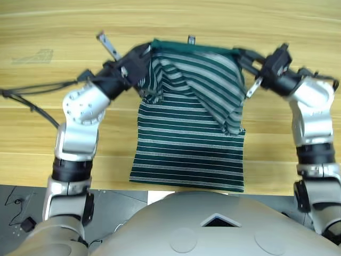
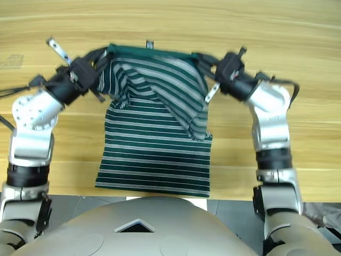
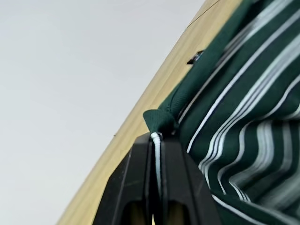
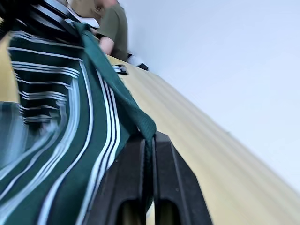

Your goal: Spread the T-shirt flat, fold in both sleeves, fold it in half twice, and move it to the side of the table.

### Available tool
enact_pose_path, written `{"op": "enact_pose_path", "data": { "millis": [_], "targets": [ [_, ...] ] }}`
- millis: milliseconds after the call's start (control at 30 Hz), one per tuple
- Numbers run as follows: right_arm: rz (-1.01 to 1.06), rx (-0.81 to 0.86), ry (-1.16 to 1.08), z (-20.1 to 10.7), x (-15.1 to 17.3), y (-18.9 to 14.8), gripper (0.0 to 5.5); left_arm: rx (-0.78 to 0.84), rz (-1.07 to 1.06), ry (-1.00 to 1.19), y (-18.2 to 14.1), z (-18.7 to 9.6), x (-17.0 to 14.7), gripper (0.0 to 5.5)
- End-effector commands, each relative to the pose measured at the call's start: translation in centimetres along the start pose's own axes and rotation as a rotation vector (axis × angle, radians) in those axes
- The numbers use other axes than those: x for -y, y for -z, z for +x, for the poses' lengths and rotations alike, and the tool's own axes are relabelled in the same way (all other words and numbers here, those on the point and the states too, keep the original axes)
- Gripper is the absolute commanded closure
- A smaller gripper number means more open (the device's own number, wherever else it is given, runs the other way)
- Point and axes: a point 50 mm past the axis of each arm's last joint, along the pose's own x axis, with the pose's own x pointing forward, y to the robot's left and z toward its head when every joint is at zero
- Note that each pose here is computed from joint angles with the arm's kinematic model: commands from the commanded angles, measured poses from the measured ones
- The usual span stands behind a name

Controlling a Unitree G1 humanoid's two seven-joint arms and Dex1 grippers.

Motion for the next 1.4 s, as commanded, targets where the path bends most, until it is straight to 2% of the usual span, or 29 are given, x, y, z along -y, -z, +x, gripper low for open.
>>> {"op": "enact_pose_path", "data": {
  "millis": [33,67,133,200,267,400,467,500,567,633,700,767,833,1000,1200,1333,1367,1400],
  "targets": [
    [-0.373,-0.036,0.453,5.2,13.6,-9.4,5.49,-0.034,0.22,-0.356,-6.0,7.5,-15.2,5.45],
    [-0.489,-0.04,0.601,5.0,15.8,-12.2,5.49,-0.024,0.239,-0.507,-8.5,7.7,-18.4,5.45],
    [-0.61,-0.006,0.796,4.0,18.2,-16.2,5.49,0.036,0.273,-0.68,-12.6,7.0,-22.0,5.45],
    [-0.667,0.033,0.862,3.3,18.9,-17.9,5.49,0.089,0.314,-0.696,-14.6,6.4,-23.0,5.45],
    [-0.752,0.054,0.866,2.9,18.8,-18.3,5.49,0.112,0.358,-0.636,-14.9,6.5,-22.5,5.45],
    [-0.821,0.061,0.712,3.8,16.4,-14.8,5.49,0.121,0.412,-0.377,-11.8,7.9,-18.3,5.45],
    [-0.834,0.062,0.549,4.5,13.8,-11.7,5.49,0.1,0.43,-0.215,-9.6,8.0,-15.3,5.45],
    [-0.823,0.063,0.424,4.8,11.4,-9.3,5.49,0.081,0.432,-0.104,-7.9,7.8,-12.9,5.45],
    [-0.705,0.048,0.14,4.4,4.2,-3.4,5.49,0.052,0.368,0.154,-3.7,6.3,-5.8,5.45],
    [-0.578,0.028,-0.057,3.0,-1.3,-0.3,5.49,0.048,0.26,0.34,-1.5,4.3,0.4,5.45],
    [-0.499,0.012,-0.173,1.7,-3.1,0.0,5.49,0.05,0.183,0.466,-0.6,2.9,5.2,5.45],
    [-0.499,0.005,-0.256,1.0,-2.8,-0.7,5.49,0.067,0.142,0.549,-0.7,1.5,8.2,5.45],
    [-0.483,-0.016,-0.278,0.4,-2.2,-1.0,5.49,0.079,0.14,0.568,-1.3,0.5,8.8,5.45],
    [-0.399,-0.034,-0.301,-1.5,-2.7,-0.9,5.49,0.055,0.237,0.558,-1.9,-1.8,7.0,5.45],
    [-0.422,-0.056,-0.519,-3.3,-6.3,-1.4,5.49,0.102,0.35,0.716,-4.4,-5.7,8.1,5.45],
    [-0.422,0.063,-0.604,-1.5,-9.5,-2.7,5.49,0.093,0.337,0.784,-3.9,-6.5,9.9,5.45],
    [-0.42,0.089,-0.628,-0.9,-10.5,-2.7,5.5,0.081,0.335,0.809,-3.5,-6.7,10.6,5.1],
    [-0.411,0.101,-0.676,-0.7,-11.9,-2.5,5.5,0.068,0.33,0.845,-3.0,-7.1,11.4,5.06]
  ]
}}
